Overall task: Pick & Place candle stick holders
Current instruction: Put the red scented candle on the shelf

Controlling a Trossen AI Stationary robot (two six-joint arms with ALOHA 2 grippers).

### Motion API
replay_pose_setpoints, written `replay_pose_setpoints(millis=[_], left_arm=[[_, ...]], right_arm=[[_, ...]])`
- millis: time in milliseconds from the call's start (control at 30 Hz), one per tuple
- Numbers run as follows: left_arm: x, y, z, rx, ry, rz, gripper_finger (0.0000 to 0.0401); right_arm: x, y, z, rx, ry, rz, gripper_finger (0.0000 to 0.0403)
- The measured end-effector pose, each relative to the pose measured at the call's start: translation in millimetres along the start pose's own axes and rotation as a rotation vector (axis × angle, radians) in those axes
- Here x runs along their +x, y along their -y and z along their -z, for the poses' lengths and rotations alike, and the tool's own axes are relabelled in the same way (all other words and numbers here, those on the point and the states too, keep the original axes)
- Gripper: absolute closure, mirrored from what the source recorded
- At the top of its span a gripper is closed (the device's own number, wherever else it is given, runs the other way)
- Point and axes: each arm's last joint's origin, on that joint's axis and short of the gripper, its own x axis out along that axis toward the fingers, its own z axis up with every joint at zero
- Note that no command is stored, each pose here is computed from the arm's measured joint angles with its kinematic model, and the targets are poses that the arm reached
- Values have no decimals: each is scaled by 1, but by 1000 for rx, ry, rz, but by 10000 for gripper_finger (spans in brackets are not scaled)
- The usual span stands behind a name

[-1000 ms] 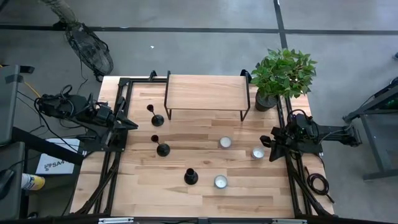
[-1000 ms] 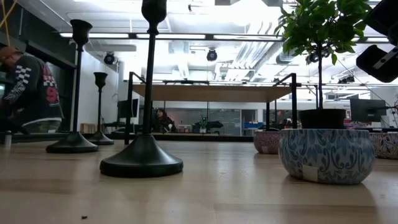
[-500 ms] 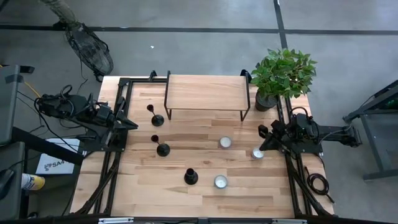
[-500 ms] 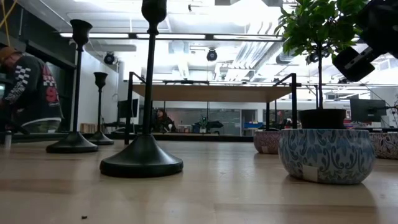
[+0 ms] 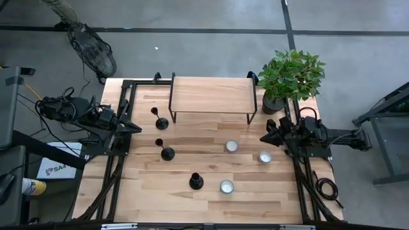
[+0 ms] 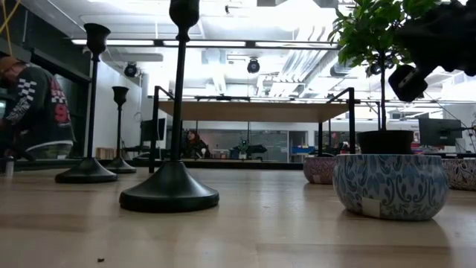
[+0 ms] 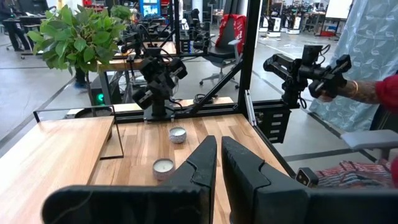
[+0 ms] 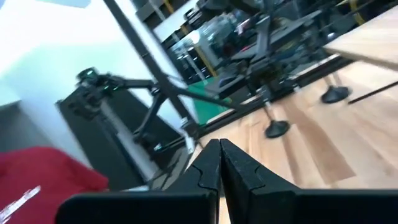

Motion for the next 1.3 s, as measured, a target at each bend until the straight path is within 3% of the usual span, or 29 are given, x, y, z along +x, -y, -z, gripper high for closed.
replay_pose_setpoints(millis=[433,833,1067,1300], left_arm=[[0,0,0,0,0,0,375],[0,0,0,0,0,0,375],[0,0,0,0,0,0,375],[0,0,0,0,0,0,375]], right_arm=[[1,13,7,-57,-18,269,402],[8,25,16,43,-93,425,402],[19,15,-1,15,-106,492,402],[34,3,-12,6,-256,603,403]])
